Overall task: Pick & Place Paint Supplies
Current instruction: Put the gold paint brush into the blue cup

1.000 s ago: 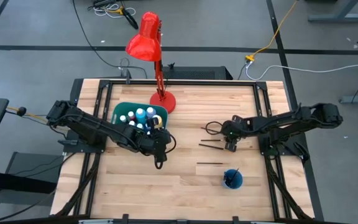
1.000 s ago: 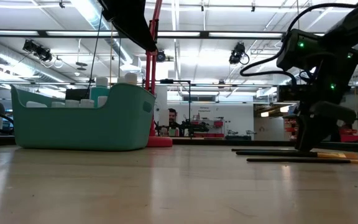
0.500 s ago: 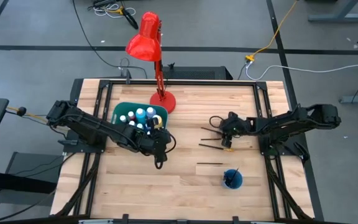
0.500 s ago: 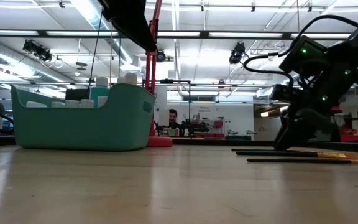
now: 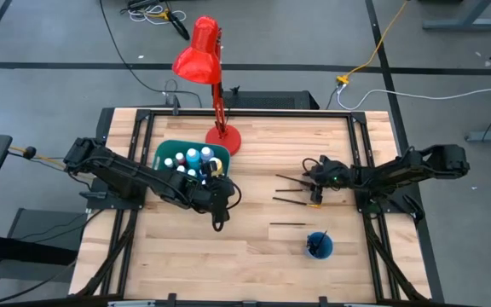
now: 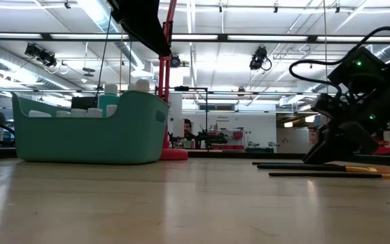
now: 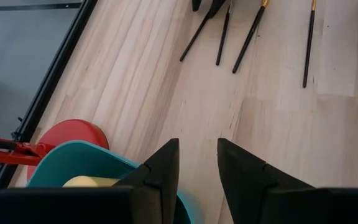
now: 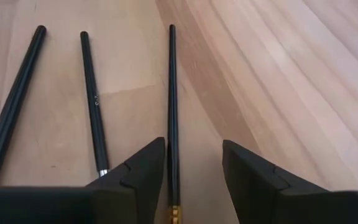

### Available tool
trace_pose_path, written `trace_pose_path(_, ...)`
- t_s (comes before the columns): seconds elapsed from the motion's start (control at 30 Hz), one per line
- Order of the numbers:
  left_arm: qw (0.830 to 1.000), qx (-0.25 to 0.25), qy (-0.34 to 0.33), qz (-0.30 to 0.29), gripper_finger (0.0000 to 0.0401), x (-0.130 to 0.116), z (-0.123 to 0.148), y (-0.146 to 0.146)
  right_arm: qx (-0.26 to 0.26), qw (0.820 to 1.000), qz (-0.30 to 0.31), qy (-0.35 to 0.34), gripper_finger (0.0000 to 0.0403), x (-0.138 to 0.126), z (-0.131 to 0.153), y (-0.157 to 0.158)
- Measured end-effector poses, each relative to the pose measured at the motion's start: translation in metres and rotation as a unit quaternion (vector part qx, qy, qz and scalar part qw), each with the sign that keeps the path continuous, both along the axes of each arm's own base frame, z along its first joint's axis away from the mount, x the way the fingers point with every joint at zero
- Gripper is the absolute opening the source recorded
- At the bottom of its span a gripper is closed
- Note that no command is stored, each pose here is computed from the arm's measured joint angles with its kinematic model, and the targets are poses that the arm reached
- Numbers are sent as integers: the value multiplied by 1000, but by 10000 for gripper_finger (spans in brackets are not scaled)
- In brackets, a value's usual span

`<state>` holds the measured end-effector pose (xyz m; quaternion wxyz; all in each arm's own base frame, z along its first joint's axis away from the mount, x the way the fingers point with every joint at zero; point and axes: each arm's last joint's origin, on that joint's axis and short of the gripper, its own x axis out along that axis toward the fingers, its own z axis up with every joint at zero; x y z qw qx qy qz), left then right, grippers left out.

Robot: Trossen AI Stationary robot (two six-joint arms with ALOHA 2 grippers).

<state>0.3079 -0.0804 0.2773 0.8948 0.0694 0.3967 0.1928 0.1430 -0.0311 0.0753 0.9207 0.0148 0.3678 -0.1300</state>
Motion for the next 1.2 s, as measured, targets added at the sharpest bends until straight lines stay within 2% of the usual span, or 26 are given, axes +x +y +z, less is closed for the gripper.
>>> trace_pose_path(0.33,1000,5,-1,3,114,0,0,0,24,999,-24,-20,171,4,-4,-1)
trace_pose_path(0.73,1000,5,-1,3,114,0,0,0,9,998,-15,-54,159,15,-11,-3)
trace_pose_path(1.03,1000,5,-1,3,114,0,0,0,-24,998,3,-53,155,50,-16,-10)
trace_pose_path(1.2,1000,3,0,2,114,0,0,0,-29,998,-1,-59,155,57,-20,-14)
